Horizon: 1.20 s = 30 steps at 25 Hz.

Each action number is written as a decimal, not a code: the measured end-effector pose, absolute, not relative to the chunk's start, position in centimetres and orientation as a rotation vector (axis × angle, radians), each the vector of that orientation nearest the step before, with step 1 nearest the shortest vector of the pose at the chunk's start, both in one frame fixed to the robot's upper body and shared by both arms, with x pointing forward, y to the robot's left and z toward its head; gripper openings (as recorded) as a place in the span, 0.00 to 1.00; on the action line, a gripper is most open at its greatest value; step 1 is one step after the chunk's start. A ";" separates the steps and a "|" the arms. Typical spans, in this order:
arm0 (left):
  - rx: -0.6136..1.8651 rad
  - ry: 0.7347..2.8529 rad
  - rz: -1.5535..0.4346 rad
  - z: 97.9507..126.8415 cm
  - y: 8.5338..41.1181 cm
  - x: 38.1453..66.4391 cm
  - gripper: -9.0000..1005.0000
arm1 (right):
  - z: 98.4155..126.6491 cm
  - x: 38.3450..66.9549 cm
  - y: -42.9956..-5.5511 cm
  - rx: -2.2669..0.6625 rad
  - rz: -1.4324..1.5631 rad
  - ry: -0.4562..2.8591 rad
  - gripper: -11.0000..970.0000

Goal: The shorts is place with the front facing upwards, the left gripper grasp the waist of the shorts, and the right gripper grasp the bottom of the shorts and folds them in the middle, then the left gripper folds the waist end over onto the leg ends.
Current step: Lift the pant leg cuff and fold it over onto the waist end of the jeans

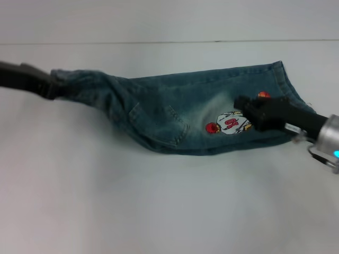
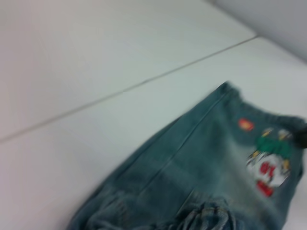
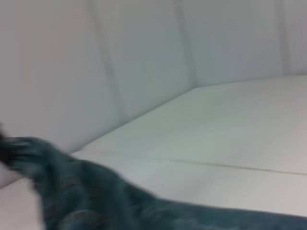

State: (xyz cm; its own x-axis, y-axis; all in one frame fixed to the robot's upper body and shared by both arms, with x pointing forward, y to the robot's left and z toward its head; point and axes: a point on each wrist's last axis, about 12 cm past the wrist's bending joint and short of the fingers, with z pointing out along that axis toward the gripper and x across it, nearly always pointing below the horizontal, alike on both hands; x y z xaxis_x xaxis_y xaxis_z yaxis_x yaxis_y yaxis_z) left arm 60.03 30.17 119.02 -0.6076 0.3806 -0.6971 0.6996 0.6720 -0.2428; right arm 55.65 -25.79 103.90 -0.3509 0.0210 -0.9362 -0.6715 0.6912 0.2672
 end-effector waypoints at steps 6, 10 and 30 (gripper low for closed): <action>0.938 2.166 -0.732 122.0 28.0 61.2 0.05 | 102.7 56.7 -22.9 -0.394 0.682 1.774 0.10; 1.017 2.114 -0.778 123.5 26.4 61.6 0.05 | 102.4 57.1 -21.1 -0.398 0.655 1.779 0.01; 1.131 1.994 -0.829 126.9 24.3 62.3 0.04 | 101.6 55.0 -11.6 -0.797 0.801 1.867 0.01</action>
